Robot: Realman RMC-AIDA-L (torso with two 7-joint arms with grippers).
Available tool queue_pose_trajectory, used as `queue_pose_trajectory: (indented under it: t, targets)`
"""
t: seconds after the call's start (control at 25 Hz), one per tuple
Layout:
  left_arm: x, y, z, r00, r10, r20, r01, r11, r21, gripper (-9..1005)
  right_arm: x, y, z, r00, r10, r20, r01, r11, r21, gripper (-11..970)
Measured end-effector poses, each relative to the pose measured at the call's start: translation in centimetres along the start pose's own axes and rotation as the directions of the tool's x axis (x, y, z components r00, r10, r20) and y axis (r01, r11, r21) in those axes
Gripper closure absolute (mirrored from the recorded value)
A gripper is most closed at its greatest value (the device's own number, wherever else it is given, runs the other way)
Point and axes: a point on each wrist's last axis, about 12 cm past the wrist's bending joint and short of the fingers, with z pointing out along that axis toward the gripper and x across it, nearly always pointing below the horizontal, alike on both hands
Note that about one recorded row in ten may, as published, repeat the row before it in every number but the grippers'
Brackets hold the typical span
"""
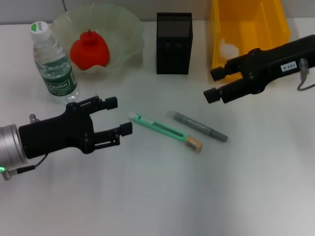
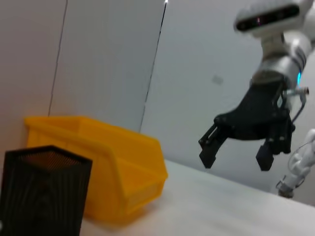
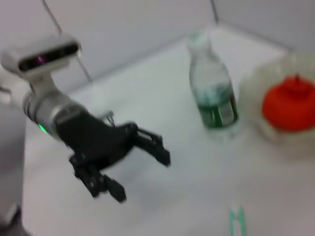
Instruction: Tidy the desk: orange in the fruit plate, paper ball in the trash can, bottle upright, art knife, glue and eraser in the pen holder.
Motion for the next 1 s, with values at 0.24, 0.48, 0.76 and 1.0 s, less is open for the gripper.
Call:
queue_pose_trajectory:
  t: [0.24,0.48,0.76,1.0]
  targets:
    - [0.8,-0.2,-0.1,1.000,-0.014,-0.011,0.014,1.000,-0.019,199,-2.7,-0.1,1.5,0.985,-0.014,-0.175,0.023,0.999,0.047,292]
    - [1.1,-0.3,-0.5,1.000,0.004,-0.021,-0.004,1.000,-0.025,200,-4.6,0.5,5.2,0.951,-0.104,-0.292,0.130,0.989,0.071,295]
    - [1.8,-0.4,-0.7,0.998,0.020,-0.065,-0.023,0.999,-0.034,201,-4.7,0.9,10.6,0.924,-0.198,-0.328,0.236,0.969,0.078,299]
    - [2.1,-0.4,-0.9,0.997,0.023,-0.079,-0.026,0.999,-0.043,202,-4.4,1.3,13.8,0.923,-0.269,-0.274,0.302,0.950,0.084,302]
